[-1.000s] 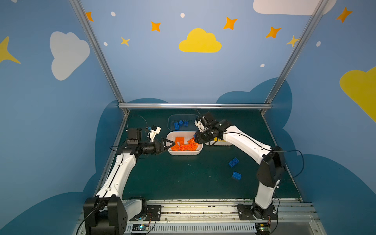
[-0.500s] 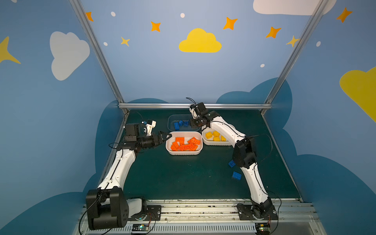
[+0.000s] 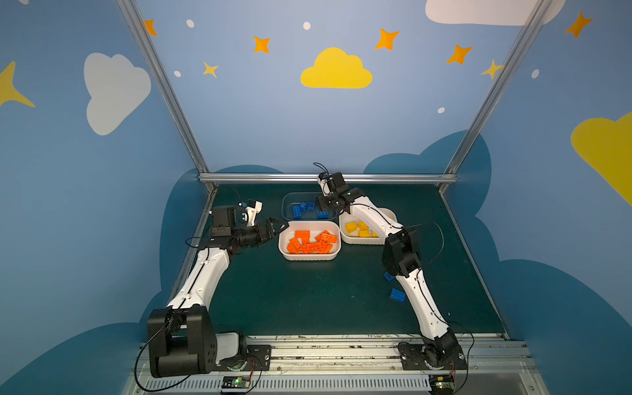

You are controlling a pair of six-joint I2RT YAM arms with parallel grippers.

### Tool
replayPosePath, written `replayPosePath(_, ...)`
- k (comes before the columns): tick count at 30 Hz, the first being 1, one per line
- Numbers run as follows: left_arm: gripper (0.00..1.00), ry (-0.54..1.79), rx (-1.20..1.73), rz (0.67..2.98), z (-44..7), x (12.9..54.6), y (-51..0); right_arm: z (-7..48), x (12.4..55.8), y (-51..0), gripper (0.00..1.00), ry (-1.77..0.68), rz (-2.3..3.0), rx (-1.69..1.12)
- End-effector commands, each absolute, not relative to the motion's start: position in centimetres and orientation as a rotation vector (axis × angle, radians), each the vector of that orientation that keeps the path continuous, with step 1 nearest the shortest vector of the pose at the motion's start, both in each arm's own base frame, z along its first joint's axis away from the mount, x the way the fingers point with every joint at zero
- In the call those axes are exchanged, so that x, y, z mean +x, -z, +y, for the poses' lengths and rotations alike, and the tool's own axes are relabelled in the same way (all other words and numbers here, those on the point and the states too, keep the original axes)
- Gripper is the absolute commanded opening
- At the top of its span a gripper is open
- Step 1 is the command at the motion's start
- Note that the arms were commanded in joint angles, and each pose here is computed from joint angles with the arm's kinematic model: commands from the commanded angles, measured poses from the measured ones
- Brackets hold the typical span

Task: Sort the legos into containers by color
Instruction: 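Lower the right gripper to a blue 2x4 brick and grasp it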

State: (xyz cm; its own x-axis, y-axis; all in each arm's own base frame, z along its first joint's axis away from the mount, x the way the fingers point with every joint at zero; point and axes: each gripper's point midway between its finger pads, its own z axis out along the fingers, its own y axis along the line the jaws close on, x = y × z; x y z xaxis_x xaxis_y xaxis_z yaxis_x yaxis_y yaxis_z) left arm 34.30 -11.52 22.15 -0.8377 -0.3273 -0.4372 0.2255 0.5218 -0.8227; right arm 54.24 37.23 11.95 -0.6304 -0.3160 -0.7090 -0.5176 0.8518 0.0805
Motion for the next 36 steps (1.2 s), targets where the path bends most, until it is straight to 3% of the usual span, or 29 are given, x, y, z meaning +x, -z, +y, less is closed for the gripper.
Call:
replayPosePath(1, 1.00, 1.330, -0.064, 2.214, -11.8, 34.0, -21.9, 34.8, 52.6, -18.0, 0.59, -0.380, 2.245, -0.583)
replayPosePath(12, 1.00, 1.363, -0.029, 2.257, -13.9, 32.6, -20.7, 20.5, 39.1, -19.3, 0.62, -0.285, 2.503, -0.361)
replayPosePath(21, 1.00, 1.405, -0.010, 2.298, -15.5, 31.0, -19.4, 11.4, 27.4, -14.4, 0.63, -0.230, 2.716, 0.448)
replayPosePath(27, 1.00, 1.414, -0.008, 2.304, -15.6, 30.6, -19.1, 10.8, 26.0, -10.1, 0.64, -0.332, 2.629, 0.693)
replayPosePath(36, 1.00, 1.411, 0.002, 2.300, -15.7, 30.2, -19.2, 9.1, 26.7, -6.3, 0.63, -0.094, 2.719, 0.875)
